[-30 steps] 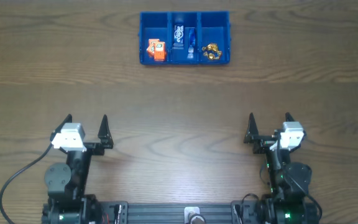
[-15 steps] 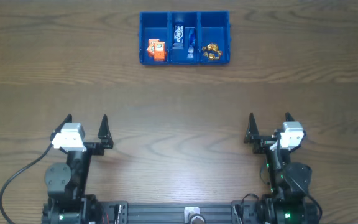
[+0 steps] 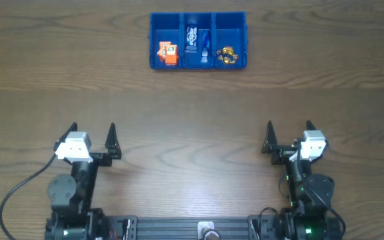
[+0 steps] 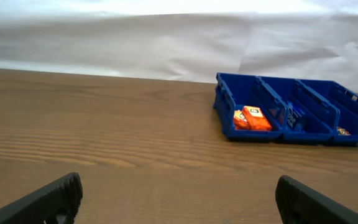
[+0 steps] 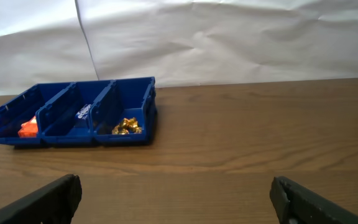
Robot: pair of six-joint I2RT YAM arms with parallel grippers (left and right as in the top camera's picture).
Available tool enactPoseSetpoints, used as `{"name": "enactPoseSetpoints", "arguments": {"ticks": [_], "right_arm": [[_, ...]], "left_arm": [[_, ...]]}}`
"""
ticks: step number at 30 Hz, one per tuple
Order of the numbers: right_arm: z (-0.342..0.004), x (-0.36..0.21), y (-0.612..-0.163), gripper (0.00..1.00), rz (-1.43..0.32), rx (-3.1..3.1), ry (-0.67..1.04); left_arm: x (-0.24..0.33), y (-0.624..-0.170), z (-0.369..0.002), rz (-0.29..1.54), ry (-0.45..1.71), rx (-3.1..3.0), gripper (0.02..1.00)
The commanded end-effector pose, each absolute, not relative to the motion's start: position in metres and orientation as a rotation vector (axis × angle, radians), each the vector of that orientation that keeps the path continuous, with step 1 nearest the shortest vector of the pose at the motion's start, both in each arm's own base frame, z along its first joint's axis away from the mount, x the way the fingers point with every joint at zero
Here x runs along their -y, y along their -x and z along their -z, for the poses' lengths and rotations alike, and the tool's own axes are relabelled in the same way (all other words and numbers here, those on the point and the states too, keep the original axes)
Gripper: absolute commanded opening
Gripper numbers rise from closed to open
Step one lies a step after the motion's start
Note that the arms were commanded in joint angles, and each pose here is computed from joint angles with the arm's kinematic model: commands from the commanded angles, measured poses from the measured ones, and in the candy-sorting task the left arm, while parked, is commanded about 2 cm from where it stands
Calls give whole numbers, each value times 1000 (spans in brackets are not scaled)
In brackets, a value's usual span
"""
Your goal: Sort Candies Into Trays
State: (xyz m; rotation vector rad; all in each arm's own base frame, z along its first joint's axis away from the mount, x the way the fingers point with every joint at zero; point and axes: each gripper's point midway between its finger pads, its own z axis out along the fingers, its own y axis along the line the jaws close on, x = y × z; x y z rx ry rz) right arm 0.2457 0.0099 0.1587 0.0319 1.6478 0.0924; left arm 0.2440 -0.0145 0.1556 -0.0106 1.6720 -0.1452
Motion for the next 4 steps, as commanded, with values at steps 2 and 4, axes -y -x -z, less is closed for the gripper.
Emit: {"name": "enactPoseSetpoints", "arguments": {"ticks": [2, 4], "right_arm": [[-156, -10, -246, 1000, -84, -1648, -28], [-156, -10, -246, 1000, -84, -1648, -28]], "left_arm": [[18, -243, -139, 162, -2, -1719, 998], [18, -243, -139, 162, -2, -1719, 998]]}}
